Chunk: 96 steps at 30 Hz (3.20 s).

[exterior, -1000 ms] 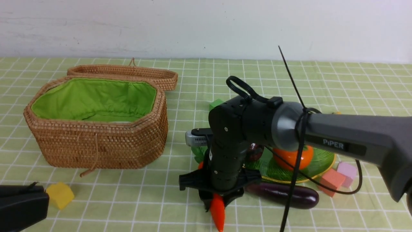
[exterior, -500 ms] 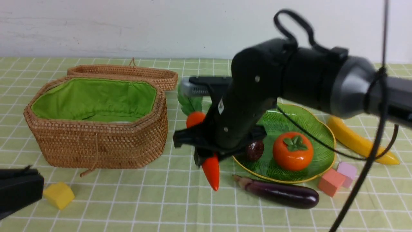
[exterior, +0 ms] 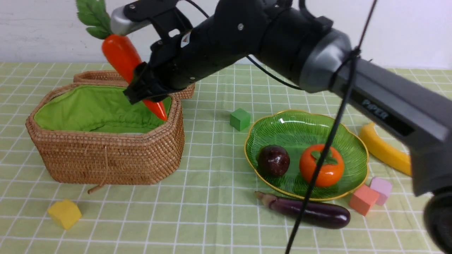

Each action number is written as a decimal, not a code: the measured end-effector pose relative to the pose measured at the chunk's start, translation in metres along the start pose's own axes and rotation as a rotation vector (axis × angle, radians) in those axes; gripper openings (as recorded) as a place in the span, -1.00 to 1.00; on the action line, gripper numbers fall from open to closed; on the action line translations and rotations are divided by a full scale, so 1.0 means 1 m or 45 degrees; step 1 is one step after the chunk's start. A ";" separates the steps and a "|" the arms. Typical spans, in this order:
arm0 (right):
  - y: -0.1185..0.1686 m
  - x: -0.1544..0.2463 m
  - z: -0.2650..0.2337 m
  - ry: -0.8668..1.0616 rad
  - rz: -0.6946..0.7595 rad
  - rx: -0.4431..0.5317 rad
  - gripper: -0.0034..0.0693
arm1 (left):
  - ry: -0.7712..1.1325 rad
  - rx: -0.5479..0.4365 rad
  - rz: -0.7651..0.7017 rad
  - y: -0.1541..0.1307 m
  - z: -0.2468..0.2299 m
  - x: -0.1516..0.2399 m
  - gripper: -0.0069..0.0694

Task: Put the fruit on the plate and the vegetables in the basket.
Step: Use the right arm to grab a carrot and put it into the left basket, then grab an eggplant with your right arm and place it in the basket on the left.

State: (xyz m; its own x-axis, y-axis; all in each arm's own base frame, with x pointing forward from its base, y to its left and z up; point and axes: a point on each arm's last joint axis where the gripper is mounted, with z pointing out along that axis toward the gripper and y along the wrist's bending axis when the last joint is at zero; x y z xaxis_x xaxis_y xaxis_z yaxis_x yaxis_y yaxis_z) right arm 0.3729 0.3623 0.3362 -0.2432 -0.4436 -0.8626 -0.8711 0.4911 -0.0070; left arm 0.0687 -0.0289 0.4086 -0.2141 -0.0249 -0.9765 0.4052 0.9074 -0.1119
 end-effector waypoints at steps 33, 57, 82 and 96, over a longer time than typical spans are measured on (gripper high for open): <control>0.009 -0.020 -0.063 0.265 -0.001 0.028 0.19 | 0.006 0.033 -0.100 -0.002 0.000 0.000 -0.85; 0.004 0.117 -0.210 0.957 0.266 0.379 -0.85 | 0.173 0.667 0.153 -0.045 -0.013 0.015 -0.85; -0.027 0.243 -0.136 0.980 0.190 0.403 0.70 | 0.178 0.669 0.156 -0.045 -0.013 0.015 -0.85; -0.029 0.253 -0.124 0.992 0.207 0.379 0.66 | 0.238 0.694 0.161 -0.046 -0.015 0.019 -0.85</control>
State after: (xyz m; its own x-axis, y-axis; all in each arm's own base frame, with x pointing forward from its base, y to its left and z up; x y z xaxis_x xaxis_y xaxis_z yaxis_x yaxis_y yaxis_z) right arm 0.2836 0.1427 0.1814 -0.6750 -0.6866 -0.2702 -0.6779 0.7217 -0.1403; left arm 0.0330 -0.0647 0.3977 -0.2673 0.1892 -0.9449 0.8255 0.5508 -0.1232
